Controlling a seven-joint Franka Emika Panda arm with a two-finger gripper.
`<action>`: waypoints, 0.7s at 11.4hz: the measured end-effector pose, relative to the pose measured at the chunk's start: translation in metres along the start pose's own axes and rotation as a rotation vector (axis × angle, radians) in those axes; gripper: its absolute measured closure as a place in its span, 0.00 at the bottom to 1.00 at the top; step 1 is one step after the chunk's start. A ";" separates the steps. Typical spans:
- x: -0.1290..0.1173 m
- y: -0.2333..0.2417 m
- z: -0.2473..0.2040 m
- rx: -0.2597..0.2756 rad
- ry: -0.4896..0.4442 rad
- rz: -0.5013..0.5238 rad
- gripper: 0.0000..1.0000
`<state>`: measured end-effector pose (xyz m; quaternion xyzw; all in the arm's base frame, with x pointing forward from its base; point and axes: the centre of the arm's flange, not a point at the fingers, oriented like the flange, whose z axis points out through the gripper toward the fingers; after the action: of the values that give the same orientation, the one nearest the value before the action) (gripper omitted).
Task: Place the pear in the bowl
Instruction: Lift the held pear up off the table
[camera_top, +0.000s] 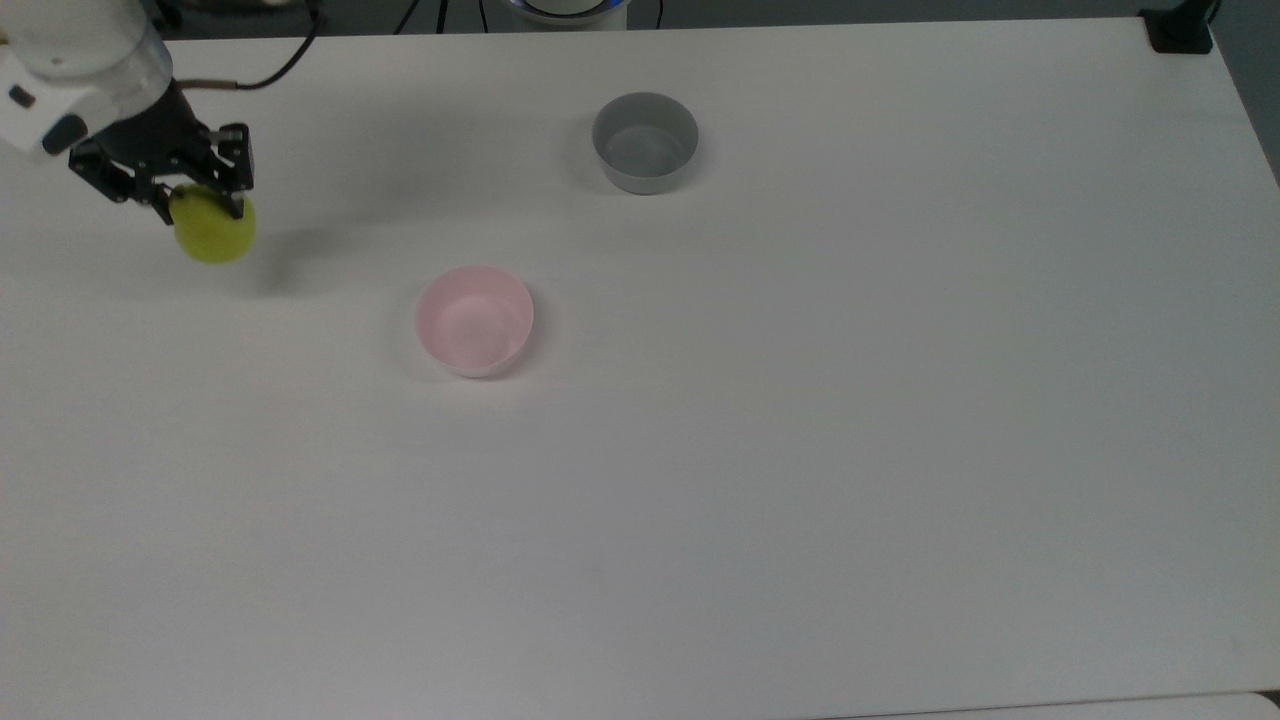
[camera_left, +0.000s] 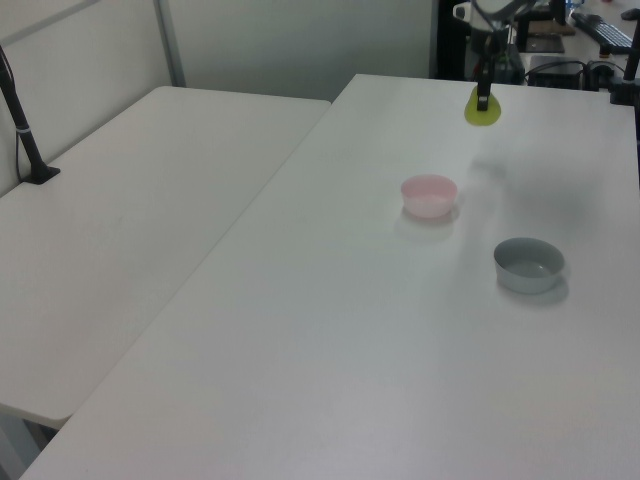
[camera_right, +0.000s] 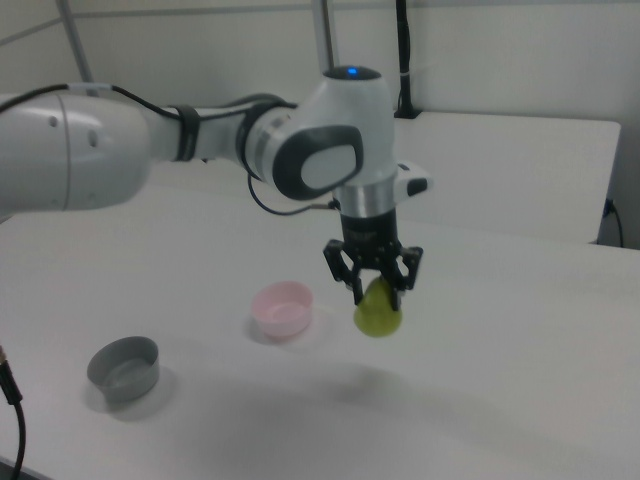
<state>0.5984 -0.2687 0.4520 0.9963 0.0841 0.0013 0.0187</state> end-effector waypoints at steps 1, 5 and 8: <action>-0.002 -0.010 -0.019 0.016 -0.002 0.007 0.42; -0.002 -0.057 -0.080 0.056 -0.004 0.002 0.42; -0.013 -0.093 -0.126 0.082 0.012 -0.035 0.42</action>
<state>0.5695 -0.1744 0.5745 0.9946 0.1015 0.0033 -0.0224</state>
